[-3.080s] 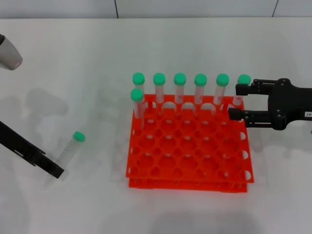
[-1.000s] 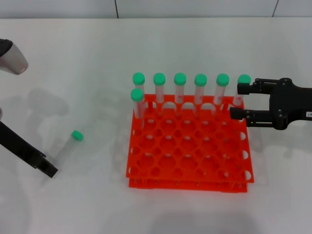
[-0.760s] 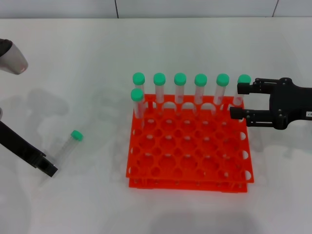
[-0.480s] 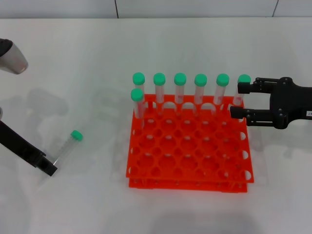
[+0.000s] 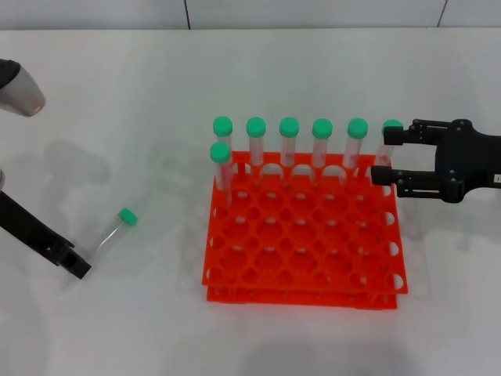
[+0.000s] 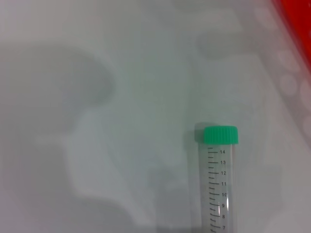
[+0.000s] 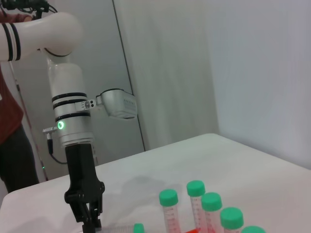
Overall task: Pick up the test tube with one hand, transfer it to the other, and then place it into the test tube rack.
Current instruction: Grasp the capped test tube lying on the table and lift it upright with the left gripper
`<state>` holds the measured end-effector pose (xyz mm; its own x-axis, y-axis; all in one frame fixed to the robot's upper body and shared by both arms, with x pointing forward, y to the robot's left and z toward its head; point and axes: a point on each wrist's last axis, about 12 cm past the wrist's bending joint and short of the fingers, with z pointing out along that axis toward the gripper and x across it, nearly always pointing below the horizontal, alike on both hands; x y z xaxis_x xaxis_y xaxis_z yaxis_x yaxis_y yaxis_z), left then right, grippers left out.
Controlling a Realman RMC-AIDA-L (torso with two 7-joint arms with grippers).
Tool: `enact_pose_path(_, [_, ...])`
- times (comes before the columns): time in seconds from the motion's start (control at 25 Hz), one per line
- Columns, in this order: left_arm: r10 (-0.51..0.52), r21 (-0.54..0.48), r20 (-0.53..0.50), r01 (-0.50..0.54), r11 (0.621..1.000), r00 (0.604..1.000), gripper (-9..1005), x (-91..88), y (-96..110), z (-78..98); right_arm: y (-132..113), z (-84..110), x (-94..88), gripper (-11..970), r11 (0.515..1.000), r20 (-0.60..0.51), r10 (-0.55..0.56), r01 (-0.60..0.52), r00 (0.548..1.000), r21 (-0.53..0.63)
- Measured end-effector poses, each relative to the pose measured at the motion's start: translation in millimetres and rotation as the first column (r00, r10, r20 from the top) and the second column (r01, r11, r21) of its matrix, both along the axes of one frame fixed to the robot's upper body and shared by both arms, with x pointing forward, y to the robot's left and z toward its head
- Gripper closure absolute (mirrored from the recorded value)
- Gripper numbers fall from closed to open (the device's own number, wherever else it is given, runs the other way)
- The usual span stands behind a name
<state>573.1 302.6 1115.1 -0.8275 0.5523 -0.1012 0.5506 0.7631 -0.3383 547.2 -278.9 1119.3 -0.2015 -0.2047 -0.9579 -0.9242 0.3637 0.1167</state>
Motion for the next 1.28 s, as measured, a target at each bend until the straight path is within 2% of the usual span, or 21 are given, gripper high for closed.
enact_pose_path(0.28, [0.016,-0.011,0.037,-0.016,1.000,0.999,818,4.7,1,3.0,-2,-0.2,-0.4,261,1.000,0.000,-0.006,0.006,1.000,0.000])
enact_pose_path(0.8, [0.145,-0.181,0.204,-0.108,0.978,0.968,818,19.6,11,23.1,-4,0.5,-0.3,262,1.000,0.003,-0.018,0.018,1.000,0.006])
enact_pose_path(1.16, [0.194,-0.352,0.373,-0.056,0.934,0.907,818,30.7,7,52.5,-7,-0.1,-1.2,262,1.000,0.003,-0.030,0.030,1.000,0.010])
enact_pose_path(1.28, [0.213,-0.442,0.470,0.019,0.897,0.857,818,38.3,-1,67.3,-8,-1.1,-2.5,262,0.999,0.000,-0.034,0.034,0.999,0.011])
